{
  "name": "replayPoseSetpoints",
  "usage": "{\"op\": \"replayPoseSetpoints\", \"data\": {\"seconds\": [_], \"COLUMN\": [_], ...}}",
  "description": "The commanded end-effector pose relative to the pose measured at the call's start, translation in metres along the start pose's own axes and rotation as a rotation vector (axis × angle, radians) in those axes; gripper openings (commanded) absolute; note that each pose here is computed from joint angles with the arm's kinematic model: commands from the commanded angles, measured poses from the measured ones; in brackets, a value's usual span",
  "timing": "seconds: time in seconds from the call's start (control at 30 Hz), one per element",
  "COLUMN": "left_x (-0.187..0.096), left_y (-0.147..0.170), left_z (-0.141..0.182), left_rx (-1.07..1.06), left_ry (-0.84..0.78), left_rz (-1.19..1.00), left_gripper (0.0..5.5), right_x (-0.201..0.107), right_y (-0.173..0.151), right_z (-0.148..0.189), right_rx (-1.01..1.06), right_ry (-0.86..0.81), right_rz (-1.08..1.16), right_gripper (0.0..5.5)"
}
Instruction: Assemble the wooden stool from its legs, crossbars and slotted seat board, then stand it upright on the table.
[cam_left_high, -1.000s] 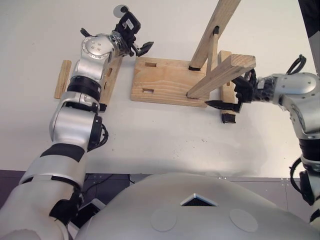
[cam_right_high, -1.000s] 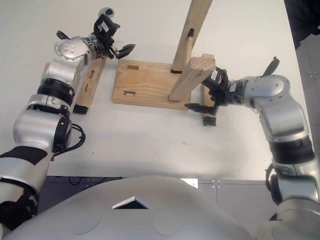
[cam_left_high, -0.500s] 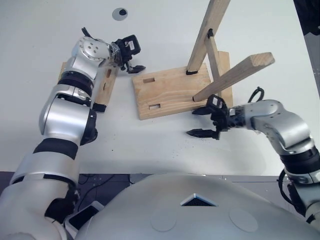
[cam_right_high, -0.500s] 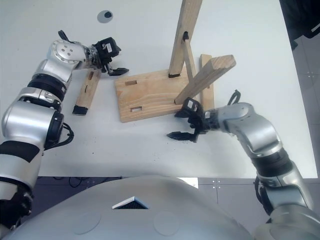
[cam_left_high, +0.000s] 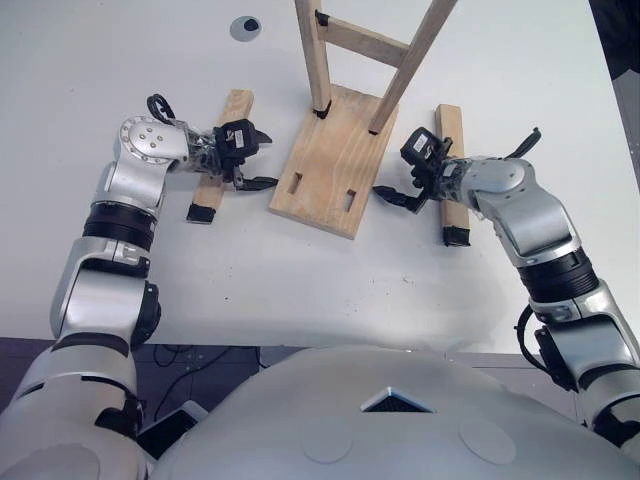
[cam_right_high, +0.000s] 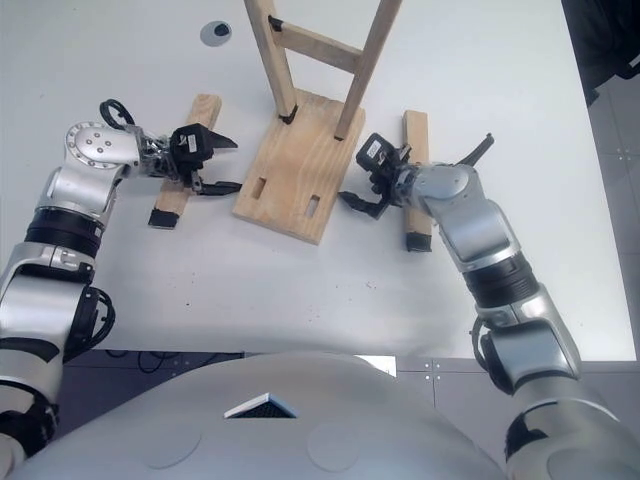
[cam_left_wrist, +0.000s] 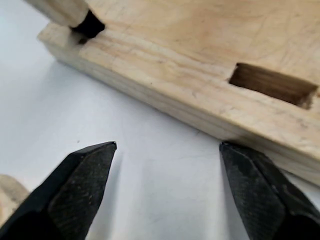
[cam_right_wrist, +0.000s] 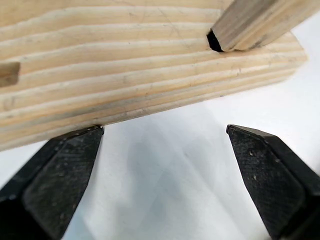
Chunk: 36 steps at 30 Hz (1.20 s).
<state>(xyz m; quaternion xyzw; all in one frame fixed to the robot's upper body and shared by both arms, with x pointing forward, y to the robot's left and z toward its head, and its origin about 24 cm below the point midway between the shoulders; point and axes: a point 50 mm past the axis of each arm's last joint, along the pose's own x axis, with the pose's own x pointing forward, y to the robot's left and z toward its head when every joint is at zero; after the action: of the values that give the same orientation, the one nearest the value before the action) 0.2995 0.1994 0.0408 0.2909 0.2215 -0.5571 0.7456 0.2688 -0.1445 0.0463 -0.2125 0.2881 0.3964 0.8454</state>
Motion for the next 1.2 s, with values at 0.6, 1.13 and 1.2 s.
{"op": "replayPoseSetpoints", "data": {"seconds": [0.6, 1.13, 1.2], "left_x": [-0.075, -0.102, -0.101], "left_y": [-0.006, 0.008, 0.006], "left_z": [-0.021, -0.022, -0.022], "left_rx": [-0.272, -0.383, -0.390], "left_ry": [-0.027, -0.081, -0.091], "left_rz": [0.291, 0.439, 0.453], "left_gripper": [3.82, 3.82, 3.82], "right_x": [-0.156, -0.199, -0.198], "right_y": [-0.050, -0.029, -0.036], "right_z": [0.341, 0.400, 0.397], "right_rx": [-0.980, -0.244, -0.250], "right_ry": [-0.529, -1.194, -1.185], "right_rz": [-0.937, -0.704, -0.728], "right_gripper": [4.54, 4.54, 4.54]}}
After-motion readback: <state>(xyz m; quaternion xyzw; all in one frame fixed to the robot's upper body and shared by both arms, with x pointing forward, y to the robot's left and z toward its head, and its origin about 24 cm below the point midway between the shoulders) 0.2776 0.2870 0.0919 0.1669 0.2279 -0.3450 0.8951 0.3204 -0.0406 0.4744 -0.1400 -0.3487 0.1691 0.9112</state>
